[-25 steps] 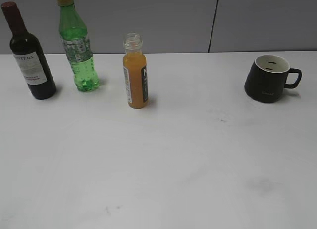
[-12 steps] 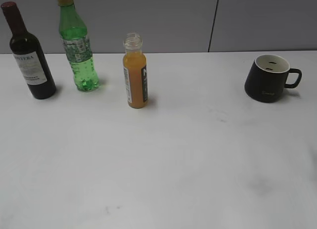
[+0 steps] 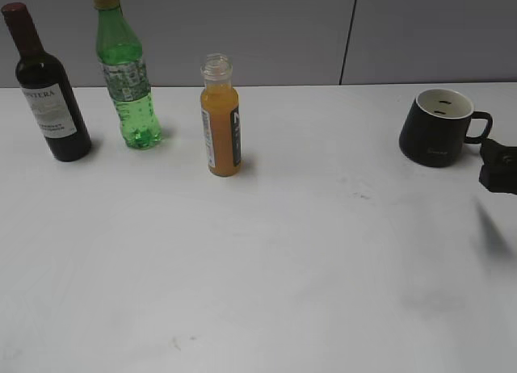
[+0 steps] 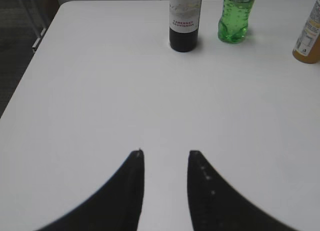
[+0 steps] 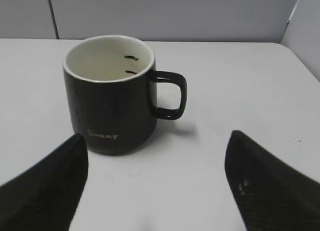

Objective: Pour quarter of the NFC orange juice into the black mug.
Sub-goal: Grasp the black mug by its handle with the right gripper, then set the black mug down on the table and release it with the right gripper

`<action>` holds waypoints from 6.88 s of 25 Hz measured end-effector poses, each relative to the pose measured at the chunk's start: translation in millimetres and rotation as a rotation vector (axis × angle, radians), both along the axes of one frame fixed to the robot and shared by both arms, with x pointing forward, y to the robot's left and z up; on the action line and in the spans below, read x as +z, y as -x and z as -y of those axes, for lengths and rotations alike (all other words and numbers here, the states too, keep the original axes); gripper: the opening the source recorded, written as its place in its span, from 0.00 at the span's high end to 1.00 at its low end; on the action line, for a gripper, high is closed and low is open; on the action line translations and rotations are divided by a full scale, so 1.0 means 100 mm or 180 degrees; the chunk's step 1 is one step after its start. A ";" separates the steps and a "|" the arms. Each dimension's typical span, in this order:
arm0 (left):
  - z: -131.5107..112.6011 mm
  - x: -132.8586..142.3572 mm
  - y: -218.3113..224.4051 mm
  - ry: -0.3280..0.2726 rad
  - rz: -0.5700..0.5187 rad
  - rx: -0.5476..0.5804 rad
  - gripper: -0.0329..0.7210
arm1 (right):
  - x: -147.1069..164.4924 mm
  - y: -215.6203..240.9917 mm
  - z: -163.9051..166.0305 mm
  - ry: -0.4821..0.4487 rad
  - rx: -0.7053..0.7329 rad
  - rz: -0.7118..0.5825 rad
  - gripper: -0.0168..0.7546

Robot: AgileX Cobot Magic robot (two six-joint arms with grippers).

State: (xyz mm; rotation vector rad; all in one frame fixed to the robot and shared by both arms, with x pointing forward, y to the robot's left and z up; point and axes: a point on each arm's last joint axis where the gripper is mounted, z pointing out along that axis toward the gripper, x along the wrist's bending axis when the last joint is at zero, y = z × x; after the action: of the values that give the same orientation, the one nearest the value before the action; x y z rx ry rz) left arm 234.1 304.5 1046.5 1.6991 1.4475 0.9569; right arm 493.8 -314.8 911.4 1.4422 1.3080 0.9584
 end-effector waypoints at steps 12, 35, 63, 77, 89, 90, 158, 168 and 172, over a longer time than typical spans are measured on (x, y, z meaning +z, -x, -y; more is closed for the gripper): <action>0.00 0.00 0.00 0.0000 0.0000 0.0000 0.64 | -0.21 -0.35 0.27 0.0078 -0.0168 0.0066 0.14; 0.00 0.00 0.00 0.0000 0.0000 0.0000 0.64 | -0.58 -0.94 0.42 0.0193 -0.0006 0.0154 0.17; 0.00 0.00 0.00 0.0000 0.0000 0.0000 0.64 | -0.82 -1.31 0.46 0.0180 0.0107 0.0337 0.37; 0.00 0.00 0.00 0.0000 0.0000 0.0000 0.64 | -0.84 -1.31 0.41 0.0073 0.0246 0.0429 0.93; 0.00 0.00 0.00 0.0000 0.0000 0.0000 0.64 | -0.81 -1.27 0.40 -0.0054 0.0232 0.0395 0.94; 0.00 0.00 0.00 0.0000 0.0000 0.0000 0.64 | -0.80 -1.27 0.40 -0.0054 0.0240 0.0379 0.94; 0.00 0.00 0.00 0.0000 0.0000 0.0000 0.64 | -0.60 -0.26 -1.89 -0.0006 0.2651 0.0041 0.94; 0.00 0.00 0.00 0.0000 0.0000 0.0000 0.65 | -0.69 -0.24 -1.91 -0.0029 0.2666 -0.0035 0.94; 0.00 0.00 0.00 0.0000 0.0000 0.0000 0.65 | -0.73 -0.23 -1.91 -0.0049 0.2673 -0.0011 0.94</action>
State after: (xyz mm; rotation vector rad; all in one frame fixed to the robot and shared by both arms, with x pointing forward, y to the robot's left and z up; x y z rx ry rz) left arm 234.1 304.5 1046.5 1.6991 1.4475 0.9569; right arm 516.8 -123.7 838.1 0.8757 1.9598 1.4882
